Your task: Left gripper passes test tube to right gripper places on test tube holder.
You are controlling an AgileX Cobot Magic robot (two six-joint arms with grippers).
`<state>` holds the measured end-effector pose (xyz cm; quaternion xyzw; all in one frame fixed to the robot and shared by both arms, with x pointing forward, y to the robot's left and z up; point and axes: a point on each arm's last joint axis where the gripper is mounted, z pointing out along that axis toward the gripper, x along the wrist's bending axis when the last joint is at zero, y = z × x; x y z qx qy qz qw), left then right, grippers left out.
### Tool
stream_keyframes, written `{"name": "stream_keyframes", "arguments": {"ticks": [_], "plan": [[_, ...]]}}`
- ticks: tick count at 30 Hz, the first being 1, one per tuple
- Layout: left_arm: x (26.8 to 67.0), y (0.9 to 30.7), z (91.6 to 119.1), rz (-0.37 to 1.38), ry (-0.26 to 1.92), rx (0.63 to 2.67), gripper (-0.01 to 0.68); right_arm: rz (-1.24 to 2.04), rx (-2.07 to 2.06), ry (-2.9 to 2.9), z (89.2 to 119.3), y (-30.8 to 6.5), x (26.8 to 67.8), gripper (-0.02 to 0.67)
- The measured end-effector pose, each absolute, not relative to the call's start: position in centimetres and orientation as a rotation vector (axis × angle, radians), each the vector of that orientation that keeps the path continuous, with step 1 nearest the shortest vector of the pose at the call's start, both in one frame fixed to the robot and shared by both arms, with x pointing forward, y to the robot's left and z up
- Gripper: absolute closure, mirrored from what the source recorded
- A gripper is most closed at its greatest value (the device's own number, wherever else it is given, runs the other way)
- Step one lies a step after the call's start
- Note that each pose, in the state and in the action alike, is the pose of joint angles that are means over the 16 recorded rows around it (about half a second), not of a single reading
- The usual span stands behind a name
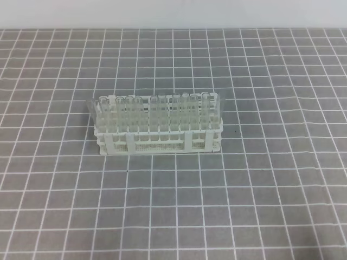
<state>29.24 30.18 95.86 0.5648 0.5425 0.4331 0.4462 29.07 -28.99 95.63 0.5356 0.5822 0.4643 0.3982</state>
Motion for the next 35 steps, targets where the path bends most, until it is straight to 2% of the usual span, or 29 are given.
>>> {"name": "stream_keyframes", "arguments": {"ticks": [35], "plan": [[29.2,30.21,95.86,1.08,1.339,1.401,0.659,1.175,1.357,1.475,95.62,-28.99,29.08,0.662]]}}
